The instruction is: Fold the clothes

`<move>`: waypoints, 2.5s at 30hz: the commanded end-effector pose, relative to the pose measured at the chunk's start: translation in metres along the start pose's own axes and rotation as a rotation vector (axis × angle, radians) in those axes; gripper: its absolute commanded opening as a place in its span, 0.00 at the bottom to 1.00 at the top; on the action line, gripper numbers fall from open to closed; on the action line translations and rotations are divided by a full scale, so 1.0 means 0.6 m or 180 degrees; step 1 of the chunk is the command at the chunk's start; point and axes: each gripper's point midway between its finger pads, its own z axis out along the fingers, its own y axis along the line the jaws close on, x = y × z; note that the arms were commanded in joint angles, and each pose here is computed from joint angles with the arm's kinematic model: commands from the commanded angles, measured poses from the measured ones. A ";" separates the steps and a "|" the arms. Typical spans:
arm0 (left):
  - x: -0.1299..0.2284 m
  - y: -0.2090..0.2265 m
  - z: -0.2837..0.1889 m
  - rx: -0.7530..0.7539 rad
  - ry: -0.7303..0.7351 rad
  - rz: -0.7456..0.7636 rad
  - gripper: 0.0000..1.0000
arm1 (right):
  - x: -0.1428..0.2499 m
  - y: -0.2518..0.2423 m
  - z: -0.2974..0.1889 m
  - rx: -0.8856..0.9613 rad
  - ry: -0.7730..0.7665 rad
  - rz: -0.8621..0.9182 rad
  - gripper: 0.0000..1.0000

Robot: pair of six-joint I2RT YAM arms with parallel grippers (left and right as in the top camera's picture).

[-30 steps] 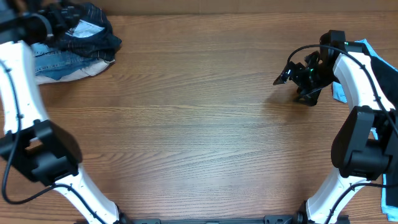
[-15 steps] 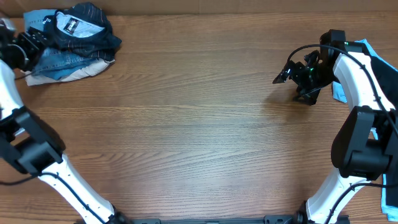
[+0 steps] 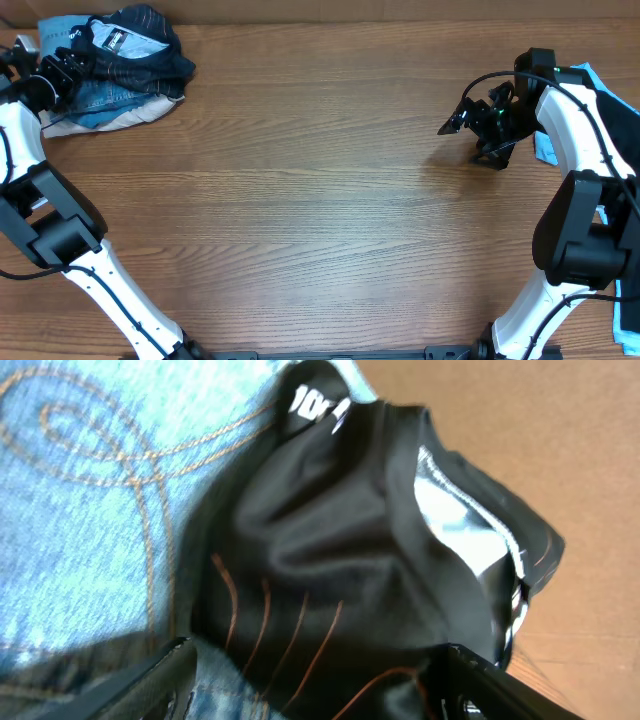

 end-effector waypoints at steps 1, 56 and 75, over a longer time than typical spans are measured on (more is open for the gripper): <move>0.006 -0.014 0.014 0.0095 0.0037 0.0011 0.77 | -0.006 0.012 -0.010 -0.0055 -0.0058 -0.0055 0.91; -0.121 0.015 -0.063 -0.1289 -0.0538 0.0988 0.06 | 0.007 0.006 -0.009 -0.0011 0.0044 -0.0001 0.90; -0.094 0.147 -0.097 -0.1887 -0.0371 0.0753 1.00 | 0.012 0.004 -0.010 0.0003 0.0079 0.0016 0.90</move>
